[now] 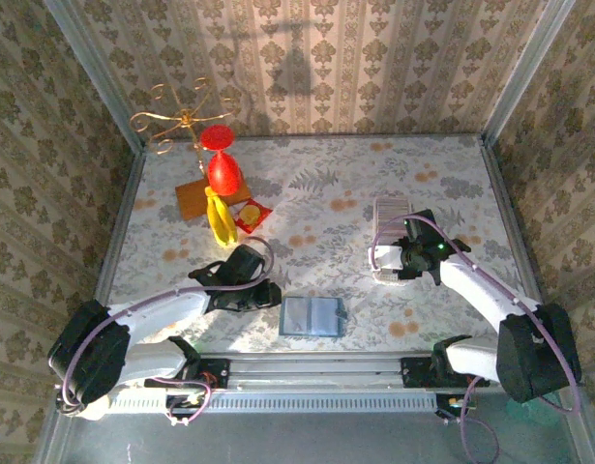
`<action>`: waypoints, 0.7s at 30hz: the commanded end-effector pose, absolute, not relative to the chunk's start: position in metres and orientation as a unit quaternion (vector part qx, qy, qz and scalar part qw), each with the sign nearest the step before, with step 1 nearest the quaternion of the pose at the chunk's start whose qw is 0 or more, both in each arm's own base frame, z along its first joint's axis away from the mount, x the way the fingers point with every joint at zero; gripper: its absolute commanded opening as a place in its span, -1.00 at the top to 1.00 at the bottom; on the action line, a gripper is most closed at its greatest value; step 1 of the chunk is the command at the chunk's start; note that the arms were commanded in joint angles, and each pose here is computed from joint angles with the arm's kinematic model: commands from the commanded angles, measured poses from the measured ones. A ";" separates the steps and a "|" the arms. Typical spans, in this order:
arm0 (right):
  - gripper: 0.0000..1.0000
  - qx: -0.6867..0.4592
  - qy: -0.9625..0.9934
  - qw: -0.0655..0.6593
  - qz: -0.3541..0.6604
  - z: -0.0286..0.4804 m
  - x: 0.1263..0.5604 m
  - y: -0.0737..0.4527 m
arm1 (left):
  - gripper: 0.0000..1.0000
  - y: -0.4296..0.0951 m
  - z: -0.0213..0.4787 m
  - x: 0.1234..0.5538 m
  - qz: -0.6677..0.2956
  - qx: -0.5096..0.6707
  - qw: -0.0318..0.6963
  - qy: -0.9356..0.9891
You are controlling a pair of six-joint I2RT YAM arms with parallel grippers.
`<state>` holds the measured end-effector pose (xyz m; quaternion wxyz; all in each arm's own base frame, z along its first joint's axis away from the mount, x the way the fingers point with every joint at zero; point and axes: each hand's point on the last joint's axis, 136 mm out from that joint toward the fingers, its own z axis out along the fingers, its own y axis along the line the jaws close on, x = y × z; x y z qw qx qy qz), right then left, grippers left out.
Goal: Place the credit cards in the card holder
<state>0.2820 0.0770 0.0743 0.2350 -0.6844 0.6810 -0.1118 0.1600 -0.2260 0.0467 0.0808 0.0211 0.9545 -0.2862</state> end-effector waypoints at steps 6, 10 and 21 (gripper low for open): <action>0.71 -0.671 0.688 0.252 -0.114 0.096 0.278 0.081 | 0.49 -0.228 0.057 0.158 -0.306 0.015 0.091 0.948; 0.82 -0.667 0.705 0.235 -0.060 0.105 0.255 0.088 | 0.45 -0.226 0.056 0.154 -0.306 0.010 0.083 0.948; 1.00 -0.495 0.824 0.251 0.112 0.168 0.208 0.126 | -0.05 -0.233 0.060 0.140 -0.309 0.050 0.068 0.947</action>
